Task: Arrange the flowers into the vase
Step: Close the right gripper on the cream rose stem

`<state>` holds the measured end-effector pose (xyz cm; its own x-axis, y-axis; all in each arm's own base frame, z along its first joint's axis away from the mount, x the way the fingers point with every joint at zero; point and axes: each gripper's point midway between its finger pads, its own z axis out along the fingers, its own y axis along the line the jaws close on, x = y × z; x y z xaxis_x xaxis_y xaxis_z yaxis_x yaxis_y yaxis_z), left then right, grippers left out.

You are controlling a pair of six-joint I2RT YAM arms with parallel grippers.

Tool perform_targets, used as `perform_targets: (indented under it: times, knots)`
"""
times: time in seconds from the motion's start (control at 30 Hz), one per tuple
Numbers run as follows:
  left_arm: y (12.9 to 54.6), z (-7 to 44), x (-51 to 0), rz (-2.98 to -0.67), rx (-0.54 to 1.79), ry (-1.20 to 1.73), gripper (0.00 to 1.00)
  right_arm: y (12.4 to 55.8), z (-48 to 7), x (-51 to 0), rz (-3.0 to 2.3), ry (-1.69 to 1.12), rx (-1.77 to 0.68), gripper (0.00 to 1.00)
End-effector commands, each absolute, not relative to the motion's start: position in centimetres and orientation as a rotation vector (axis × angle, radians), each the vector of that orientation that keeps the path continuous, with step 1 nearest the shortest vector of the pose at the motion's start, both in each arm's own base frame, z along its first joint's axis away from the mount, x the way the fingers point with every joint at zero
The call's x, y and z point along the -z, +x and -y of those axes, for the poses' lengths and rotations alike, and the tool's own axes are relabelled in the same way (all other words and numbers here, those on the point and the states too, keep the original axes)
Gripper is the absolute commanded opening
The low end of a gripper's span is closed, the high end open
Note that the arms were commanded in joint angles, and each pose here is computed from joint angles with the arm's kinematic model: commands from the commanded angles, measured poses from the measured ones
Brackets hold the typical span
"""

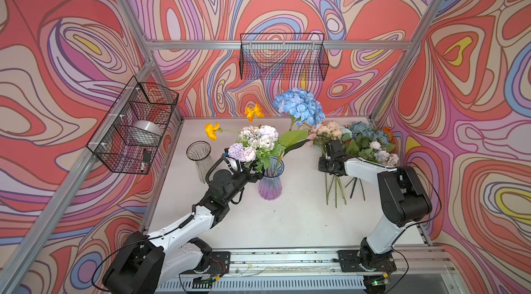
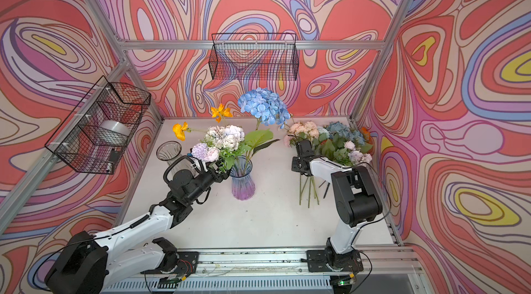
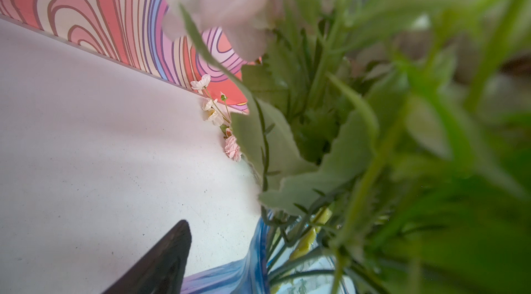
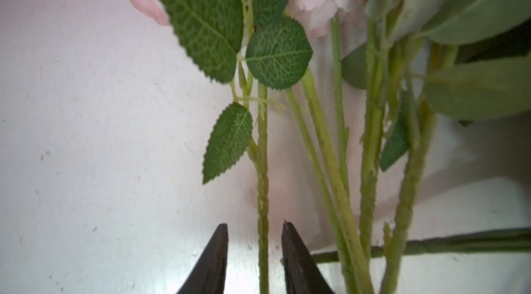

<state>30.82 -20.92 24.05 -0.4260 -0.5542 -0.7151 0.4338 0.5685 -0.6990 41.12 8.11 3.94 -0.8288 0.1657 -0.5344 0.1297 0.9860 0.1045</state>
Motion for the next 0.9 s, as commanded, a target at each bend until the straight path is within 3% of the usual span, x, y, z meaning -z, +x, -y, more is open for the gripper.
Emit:
perform_targets:
  times: [0.0,0.2,0.47,0.87]
  knots:
    - [30.7,20.6,-24.4,-1.664,1.090,-0.110,0.86,42.9,-8.6,-4.0,-2.528,0.223,-0.125,0.22]
    - [30.8,20.5,-24.4,-1.664,1.082,-0.113,0.86,43.0,-8.8,-4.3,-2.511,0.212,-0.141,0.00]
    - [30.9,20.7,-24.6,-1.663,1.090,-0.108,0.86,43.0,-9.3,-7.4,-2.430,0.168,-0.199,0.00]
    - [30.8,20.5,-24.6,-1.659,1.083,-0.113,0.86,42.1,-10.0,-13.6,-2.179,0.182,-0.473,0.00]
